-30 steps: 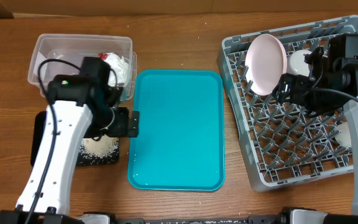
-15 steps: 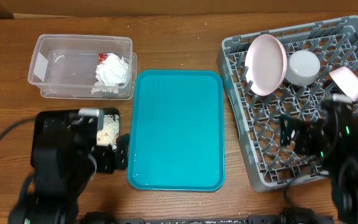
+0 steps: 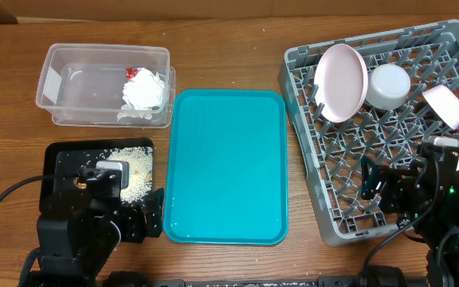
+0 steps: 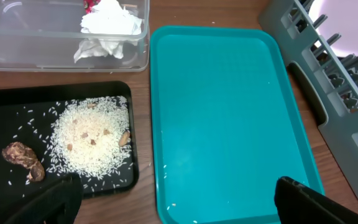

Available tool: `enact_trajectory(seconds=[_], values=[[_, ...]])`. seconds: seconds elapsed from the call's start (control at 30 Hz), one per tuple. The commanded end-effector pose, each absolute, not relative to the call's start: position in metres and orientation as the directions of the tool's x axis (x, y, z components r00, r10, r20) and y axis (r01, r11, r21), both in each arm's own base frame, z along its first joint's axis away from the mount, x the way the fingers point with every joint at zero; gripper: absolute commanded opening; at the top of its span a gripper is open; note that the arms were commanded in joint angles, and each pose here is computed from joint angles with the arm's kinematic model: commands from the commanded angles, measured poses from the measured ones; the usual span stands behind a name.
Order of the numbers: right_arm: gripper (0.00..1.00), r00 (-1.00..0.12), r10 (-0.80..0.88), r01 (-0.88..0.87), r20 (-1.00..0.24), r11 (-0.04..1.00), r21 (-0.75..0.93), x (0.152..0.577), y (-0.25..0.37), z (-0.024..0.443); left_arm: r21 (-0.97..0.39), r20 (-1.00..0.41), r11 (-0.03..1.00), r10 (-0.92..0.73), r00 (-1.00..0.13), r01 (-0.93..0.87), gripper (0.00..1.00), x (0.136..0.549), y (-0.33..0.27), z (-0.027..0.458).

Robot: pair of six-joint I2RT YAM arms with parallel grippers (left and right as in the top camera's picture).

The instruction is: Sort waste into correct bins and load items into the dishwasher

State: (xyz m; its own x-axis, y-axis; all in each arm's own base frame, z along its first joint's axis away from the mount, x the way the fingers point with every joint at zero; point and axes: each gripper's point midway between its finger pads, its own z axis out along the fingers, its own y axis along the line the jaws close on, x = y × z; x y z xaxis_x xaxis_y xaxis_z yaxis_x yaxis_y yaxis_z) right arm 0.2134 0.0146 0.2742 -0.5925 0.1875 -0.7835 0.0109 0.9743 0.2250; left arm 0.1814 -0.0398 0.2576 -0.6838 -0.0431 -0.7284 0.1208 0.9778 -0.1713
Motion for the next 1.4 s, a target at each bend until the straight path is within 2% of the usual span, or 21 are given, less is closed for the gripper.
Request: enact_trajectory(seconds=[0.0,0.4,0.53,0.87,1.37], values=[[1.00,-0.598,0.183,0.010,-0.781,0.975,0.221,0.214,0.014,0.270,-0.175,-0.729,0.978,-0.050,-0.683,0.115,1.00,0.180,-0.039,0.257],[1.00,-0.581,0.181,0.005,-0.793,0.976,0.219,0.210,0.015,0.274,-0.175,-0.729,0.978,-0.049,-0.683,0.116,1.00,0.180,-0.039,0.257],[1.00,-0.545,0.163,0.022,-0.823,0.983,0.181,0.202,0.009,0.276,-0.175,-0.729,0.978,-0.049,-0.683,0.116,1.00,0.180,-0.039,0.257],[1.00,-0.263,0.111,-0.138,-0.958,0.979,0.152,0.196,0.030,0.278,-0.175,-0.729,0.978,-0.049,-0.683,0.116,1.00,0.180,-0.039,0.257],[1.00,0.110,0.119,-0.191,-0.987,0.977,0.097,0.233,0.033,0.235,-0.175,-0.729,0.978,-0.050,-0.683,0.115,1.00,0.180,-0.039,0.257]])
